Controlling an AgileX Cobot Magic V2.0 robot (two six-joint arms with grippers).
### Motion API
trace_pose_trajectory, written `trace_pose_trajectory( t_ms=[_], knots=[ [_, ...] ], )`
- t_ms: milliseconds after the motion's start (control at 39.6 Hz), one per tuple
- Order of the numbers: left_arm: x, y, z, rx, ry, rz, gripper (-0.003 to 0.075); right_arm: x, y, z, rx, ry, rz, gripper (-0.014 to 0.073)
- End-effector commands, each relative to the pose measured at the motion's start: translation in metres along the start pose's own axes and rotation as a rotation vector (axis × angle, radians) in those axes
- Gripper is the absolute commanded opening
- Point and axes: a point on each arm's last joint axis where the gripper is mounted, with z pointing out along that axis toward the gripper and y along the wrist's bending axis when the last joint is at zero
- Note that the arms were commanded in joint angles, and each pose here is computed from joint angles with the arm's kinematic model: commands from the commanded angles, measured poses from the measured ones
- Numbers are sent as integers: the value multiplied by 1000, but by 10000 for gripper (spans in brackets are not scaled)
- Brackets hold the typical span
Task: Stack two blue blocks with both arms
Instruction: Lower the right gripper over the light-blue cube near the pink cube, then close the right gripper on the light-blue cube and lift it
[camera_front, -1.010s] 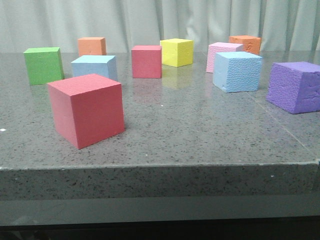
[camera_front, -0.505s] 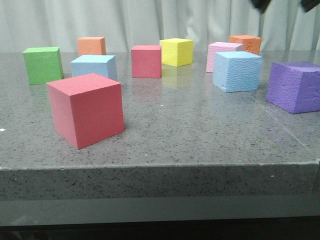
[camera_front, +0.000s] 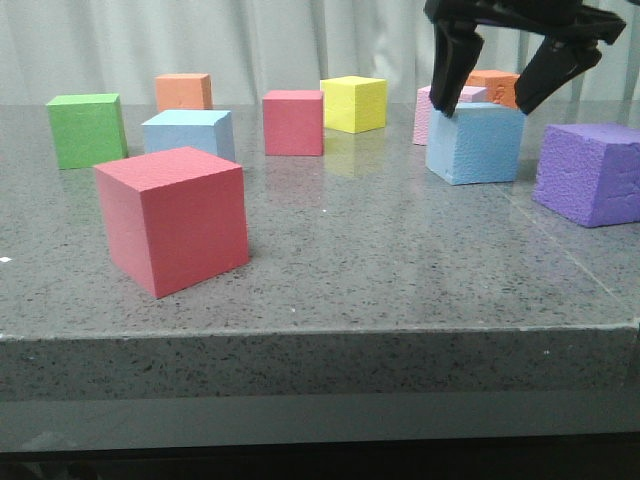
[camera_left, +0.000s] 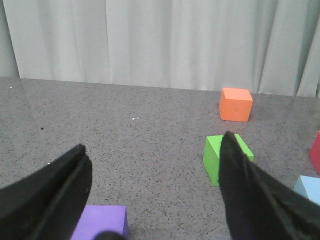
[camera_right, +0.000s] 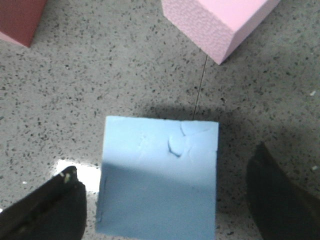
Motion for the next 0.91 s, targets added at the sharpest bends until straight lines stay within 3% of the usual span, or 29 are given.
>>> trace_pose_trajectory(
  t_ms=[0,227,429,657,884],
  knots=[
    [-18,-2,-3,14,-108,-6,511,-14,4,-27,-6,-113,-12,601],
    [-18,-2,-3,14,-108,-6,511,-14,4,-23,-5,-104,-11,347],
    [-18,-2,-3,14,-108,-6,511,-14,4,-26,-6,-104,-12,268],
    [-18,-2,-3,14,-108,-6,511,-19,18,-62,-28,-146,-41,258],
    [-18,-1,-3,13,-106,-6,512,-13,74,-73,-118,-161,-166,258]
  ],
)
